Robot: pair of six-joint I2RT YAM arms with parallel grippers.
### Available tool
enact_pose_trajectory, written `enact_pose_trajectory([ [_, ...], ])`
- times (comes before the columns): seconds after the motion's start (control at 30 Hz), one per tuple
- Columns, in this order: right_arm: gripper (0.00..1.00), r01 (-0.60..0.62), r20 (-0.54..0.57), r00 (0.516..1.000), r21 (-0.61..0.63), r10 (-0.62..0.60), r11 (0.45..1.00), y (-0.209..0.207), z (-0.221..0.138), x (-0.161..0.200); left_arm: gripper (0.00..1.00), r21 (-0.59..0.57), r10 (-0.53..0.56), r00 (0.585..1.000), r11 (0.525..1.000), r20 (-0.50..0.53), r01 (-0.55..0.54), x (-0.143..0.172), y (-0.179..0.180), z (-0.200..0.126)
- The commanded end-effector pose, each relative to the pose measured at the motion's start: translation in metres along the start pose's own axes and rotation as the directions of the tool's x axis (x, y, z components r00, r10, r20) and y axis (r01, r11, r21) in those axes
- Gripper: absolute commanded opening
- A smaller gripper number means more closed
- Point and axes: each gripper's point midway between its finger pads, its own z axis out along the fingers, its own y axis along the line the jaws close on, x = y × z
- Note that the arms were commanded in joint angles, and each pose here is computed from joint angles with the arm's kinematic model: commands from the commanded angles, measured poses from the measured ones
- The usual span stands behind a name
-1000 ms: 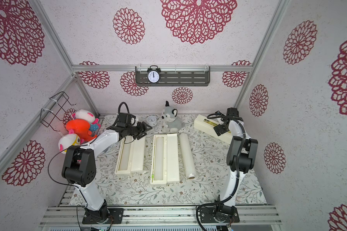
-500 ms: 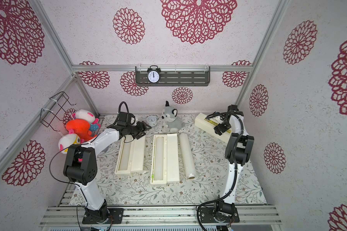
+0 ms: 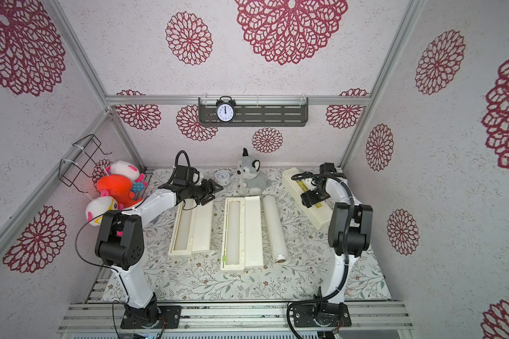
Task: Put plastic wrap rolls into dispensers
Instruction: Move the plastic wrap cutting box to the center of the board.
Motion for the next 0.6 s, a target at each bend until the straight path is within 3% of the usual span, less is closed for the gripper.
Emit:
enact_pose_trajectory([
  [0.0,0.89,-0.201,-0.139,0.972,-0.074,0.190,0.977,0.050,0.014,0.043,0.70,0.044,0.034,0.999,0.998,0.022,-0.035,-0.003,-0.011,-0.011],
  [0.13,0.88,-0.213,-0.142,0.968,-0.042,0.205,0.976,0.083,0.009,0.056,0.70,0.058,0.059,0.998,0.997,0.015,-0.060,0.002,-0.017,-0.012],
  [0.37,0.89,-0.325,-0.124,0.933,0.106,0.336,0.940,0.097,-0.019,0.094,0.70,0.078,0.109,0.994,0.991,-0.006,-0.108,0.020,-0.031,-0.009],
  [0.57,0.98,-0.342,0.047,0.939,0.066,0.340,0.937,0.109,-0.047,0.069,0.70,0.083,0.125,0.992,0.989,-0.016,-0.123,0.031,-0.039,-0.005],
])
